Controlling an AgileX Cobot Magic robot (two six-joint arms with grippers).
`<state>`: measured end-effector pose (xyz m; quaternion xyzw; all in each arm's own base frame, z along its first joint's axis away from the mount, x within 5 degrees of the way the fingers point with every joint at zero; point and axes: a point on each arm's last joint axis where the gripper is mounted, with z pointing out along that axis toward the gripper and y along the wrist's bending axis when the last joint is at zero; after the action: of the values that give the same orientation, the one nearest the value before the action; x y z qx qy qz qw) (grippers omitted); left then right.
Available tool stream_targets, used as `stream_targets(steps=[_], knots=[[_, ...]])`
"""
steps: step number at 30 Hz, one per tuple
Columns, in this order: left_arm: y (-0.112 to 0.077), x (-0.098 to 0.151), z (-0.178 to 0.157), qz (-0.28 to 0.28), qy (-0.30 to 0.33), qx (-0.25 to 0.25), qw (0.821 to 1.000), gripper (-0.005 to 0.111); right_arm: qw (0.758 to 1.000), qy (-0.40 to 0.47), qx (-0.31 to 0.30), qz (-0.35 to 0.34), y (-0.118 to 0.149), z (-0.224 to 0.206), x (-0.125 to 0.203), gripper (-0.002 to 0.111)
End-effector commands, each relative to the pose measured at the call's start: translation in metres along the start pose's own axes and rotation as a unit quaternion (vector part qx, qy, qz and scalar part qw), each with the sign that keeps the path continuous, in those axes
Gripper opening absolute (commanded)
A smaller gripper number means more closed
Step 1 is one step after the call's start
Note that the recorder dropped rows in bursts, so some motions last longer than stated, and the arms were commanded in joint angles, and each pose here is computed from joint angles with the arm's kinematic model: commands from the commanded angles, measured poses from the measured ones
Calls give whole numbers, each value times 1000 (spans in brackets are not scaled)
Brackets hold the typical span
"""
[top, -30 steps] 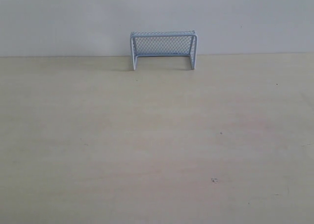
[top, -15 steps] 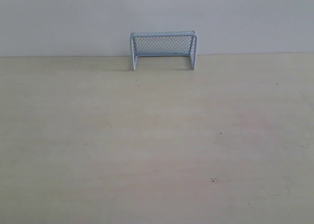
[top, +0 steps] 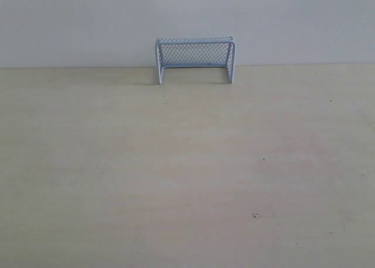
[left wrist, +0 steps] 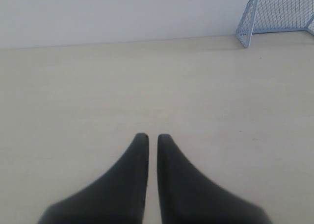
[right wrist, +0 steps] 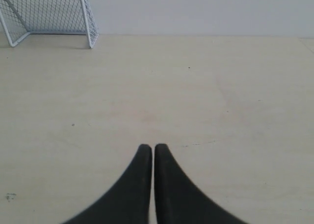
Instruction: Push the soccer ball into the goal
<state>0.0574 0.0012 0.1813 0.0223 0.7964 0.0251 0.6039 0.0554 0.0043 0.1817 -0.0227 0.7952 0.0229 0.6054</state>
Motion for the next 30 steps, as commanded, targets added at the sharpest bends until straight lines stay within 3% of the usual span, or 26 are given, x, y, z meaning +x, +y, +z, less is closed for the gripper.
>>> stream_targets(steps=[1, 30], knots=[[-1, -2, 0, -8, -7, 5, 1000, 6, 1000, -5, 1, 14, 0, -1, -1, 0], [-1, -2, 0, -8, -7, 5, 1000, 6, 1000, -2, 23, 15, -3, -2, 1, 0]])
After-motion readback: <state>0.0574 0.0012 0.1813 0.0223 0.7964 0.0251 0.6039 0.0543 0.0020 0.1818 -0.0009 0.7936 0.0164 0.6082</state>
